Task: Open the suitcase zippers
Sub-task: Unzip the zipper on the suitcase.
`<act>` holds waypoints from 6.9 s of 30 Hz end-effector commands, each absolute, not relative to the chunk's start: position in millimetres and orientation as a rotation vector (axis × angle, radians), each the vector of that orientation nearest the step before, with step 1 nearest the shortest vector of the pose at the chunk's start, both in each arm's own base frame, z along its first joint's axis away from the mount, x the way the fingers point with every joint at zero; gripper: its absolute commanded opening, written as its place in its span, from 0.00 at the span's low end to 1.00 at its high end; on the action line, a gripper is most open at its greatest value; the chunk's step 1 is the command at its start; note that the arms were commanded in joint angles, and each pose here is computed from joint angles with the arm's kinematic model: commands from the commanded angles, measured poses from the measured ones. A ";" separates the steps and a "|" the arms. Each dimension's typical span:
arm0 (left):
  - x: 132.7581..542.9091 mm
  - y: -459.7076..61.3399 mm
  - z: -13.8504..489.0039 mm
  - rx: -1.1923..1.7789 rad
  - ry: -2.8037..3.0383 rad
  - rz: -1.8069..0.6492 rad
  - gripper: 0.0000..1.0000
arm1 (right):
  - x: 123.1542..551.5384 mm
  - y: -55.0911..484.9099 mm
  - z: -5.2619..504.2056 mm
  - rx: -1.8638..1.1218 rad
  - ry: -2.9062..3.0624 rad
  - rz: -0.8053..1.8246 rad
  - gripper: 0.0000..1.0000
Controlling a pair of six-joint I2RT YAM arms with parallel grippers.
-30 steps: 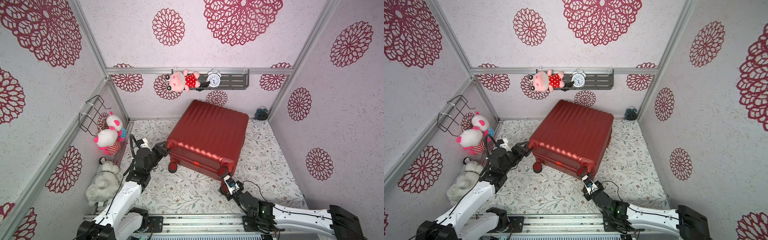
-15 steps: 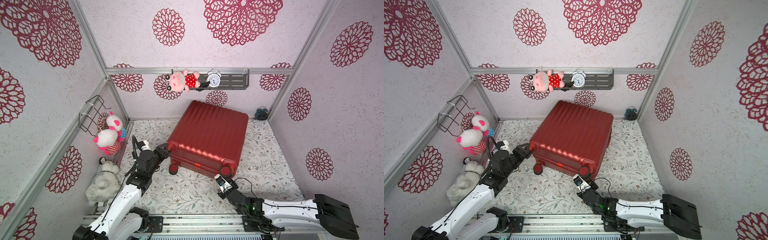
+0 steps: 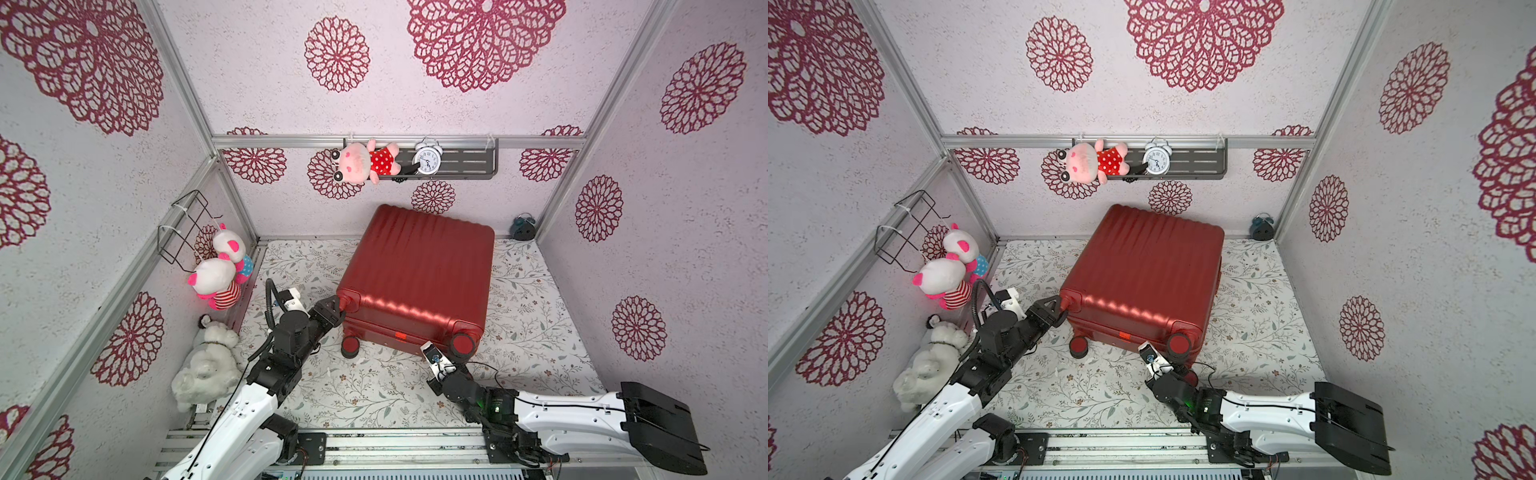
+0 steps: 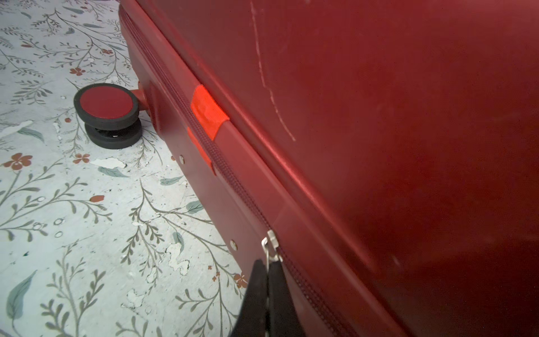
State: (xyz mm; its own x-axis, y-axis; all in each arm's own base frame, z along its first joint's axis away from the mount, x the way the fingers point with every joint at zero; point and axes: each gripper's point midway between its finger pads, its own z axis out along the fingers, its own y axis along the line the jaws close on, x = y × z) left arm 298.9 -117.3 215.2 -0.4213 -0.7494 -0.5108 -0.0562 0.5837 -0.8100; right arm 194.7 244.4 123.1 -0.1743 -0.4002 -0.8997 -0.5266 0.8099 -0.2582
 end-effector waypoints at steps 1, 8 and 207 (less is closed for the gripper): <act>265.9 -162.9 190.7 -0.486 2.041 -1.059 0.34 | 194.4 257.6 130.4 -0.706 1.824 0.274 0.00; 253.7 -183.1 194.7 -0.414 2.060 -1.101 0.33 | 213.1 240.9 131.8 -0.642 1.857 0.276 0.00; 226.5 -179.6 189.4 -0.282 2.107 -0.862 0.19 | 152.2 402.7 118.6 -0.698 1.661 0.572 0.00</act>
State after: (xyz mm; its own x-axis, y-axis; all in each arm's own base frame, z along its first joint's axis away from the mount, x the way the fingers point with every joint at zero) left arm 227.8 -187.3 209.9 -0.5923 -0.5364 -0.6012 0.1307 0.6724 -0.7286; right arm 178.2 376.1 125.8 -0.1155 -0.1002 -0.9882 -0.5802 0.8143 -0.0147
